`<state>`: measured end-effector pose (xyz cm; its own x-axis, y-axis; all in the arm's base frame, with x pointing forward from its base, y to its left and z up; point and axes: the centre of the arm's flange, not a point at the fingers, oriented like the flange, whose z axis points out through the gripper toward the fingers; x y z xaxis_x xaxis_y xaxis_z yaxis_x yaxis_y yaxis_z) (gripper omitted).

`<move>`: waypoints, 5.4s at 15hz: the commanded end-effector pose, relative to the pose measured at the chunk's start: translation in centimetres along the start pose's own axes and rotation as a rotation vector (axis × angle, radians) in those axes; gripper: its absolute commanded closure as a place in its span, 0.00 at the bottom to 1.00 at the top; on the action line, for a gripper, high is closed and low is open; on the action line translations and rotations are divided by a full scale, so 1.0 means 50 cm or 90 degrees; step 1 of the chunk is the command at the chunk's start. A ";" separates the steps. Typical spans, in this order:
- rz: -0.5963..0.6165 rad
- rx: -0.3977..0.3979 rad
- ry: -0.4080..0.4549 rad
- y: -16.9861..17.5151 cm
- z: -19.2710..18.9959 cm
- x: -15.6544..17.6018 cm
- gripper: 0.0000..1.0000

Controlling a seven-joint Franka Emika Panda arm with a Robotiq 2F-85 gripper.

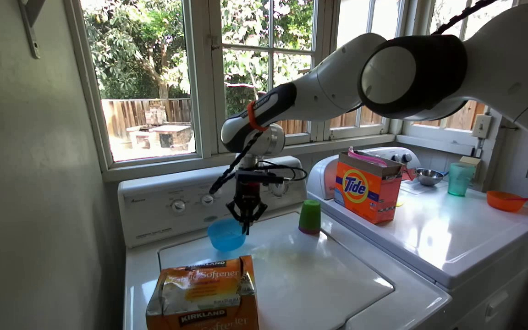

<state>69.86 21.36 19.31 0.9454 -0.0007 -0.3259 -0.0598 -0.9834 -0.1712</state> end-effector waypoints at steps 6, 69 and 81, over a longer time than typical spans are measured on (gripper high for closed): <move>-0.031 0.047 -0.047 0.029 0.060 0.025 0.71; 1.008 0.287 0.089 0.580 -0.085 -0.256 0.00; 0.930 0.377 -0.058 0.755 -0.066 -0.112 0.00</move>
<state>60.08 -16.80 19.60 -0.0957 -0.8352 -0.5416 -0.9938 0.1110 0.0044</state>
